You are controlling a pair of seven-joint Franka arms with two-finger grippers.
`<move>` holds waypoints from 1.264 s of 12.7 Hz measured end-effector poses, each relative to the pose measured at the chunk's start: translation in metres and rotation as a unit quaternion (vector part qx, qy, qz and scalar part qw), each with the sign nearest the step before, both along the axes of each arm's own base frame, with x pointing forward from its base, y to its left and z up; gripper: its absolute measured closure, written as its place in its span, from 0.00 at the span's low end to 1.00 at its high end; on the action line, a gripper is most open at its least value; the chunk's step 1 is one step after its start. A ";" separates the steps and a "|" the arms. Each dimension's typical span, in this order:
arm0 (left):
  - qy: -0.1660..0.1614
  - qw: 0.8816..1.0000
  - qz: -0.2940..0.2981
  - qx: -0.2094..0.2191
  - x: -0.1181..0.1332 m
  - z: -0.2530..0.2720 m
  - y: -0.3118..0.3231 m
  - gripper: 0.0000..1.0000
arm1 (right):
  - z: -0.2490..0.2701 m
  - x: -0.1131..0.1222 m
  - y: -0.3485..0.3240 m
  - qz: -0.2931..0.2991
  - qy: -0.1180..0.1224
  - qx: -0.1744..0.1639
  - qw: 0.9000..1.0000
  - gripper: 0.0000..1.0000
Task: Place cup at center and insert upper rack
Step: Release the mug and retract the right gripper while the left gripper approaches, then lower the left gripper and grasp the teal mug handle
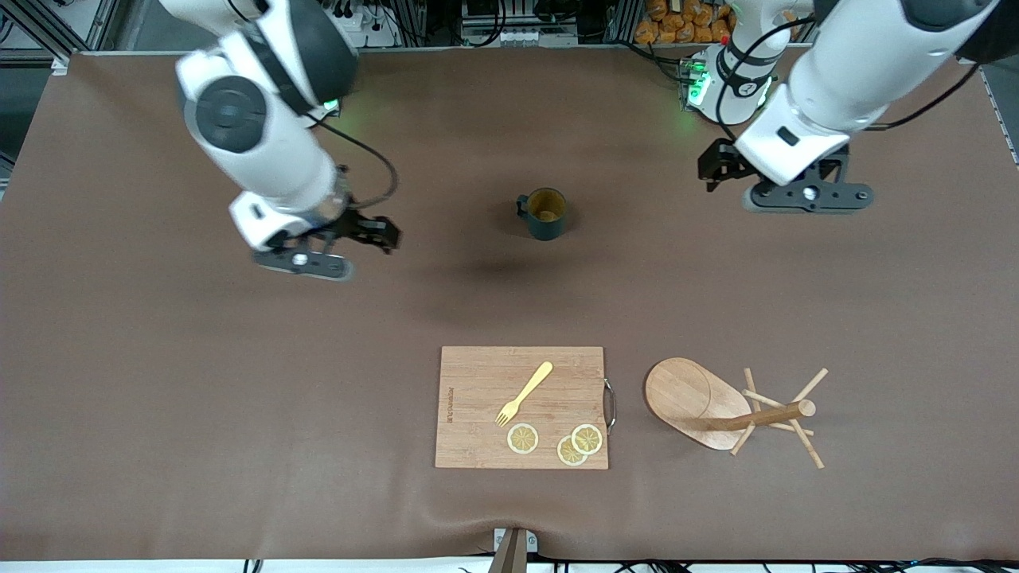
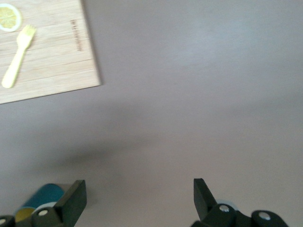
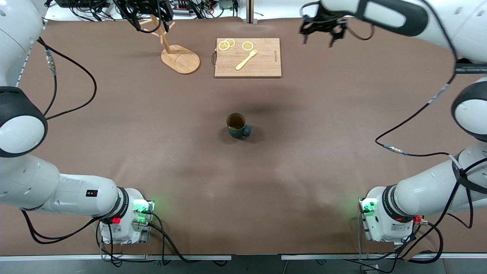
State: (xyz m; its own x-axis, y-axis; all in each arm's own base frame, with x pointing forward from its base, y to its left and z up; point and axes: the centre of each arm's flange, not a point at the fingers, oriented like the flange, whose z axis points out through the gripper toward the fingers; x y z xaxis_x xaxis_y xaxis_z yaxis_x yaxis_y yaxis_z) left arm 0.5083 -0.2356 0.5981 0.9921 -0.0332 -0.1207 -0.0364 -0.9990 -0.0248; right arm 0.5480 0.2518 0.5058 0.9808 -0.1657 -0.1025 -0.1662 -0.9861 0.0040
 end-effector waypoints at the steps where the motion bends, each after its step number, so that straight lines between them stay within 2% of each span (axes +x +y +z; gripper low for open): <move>1: 0.005 1.000 0.004 0.001 -0.007 -0.005 -0.013 0.00 | 0.006 0.002 -0.029 0.010 0.006 0.001 1.000 0.00; 3: 0.015 1.000 0.006 -0.001 -0.019 -0.025 -0.039 0.00 | 0.015 0.012 -0.098 0.034 0.010 0.007 0.999 0.00; 5: 0.008 1.000 0.011 -0.004 -0.028 -0.053 -0.064 0.00 | 0.026 0.018 -0.170 0.049 0.011 0.013 0.999 0.00; 9: -0.005 0.999 0.042 -0.012 -0.044 -0.105 -0.096 0.00 | 0.050 0.010 -0.278 0.062 -0.002 0.017 0.998 0.00; 12: 0.006 0.998 0.057 -0.041 -0.053 -0.129 -0.109 0.00 | 0.066 0.000 -0.281 0.063 -0.007 0.011 0.998 0.00; 16: 0.013 0.996 0.068 -0.053 -0.061 -0.162 -0.127 0.00 | 0.086 -0.016 -0.283 0.056 -0.009 0.002 0.998 0.00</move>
State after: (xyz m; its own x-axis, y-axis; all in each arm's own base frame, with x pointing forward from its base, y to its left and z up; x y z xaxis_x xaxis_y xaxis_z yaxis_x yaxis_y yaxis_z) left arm 0.4473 -0.3626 0.4362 0.9848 0.0882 -0.1499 0.1010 -0.9917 0.0799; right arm 0.5325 -0.0317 0.5922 0.9948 -0.0547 -0.0857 -0.0551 -0.9985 -0.0015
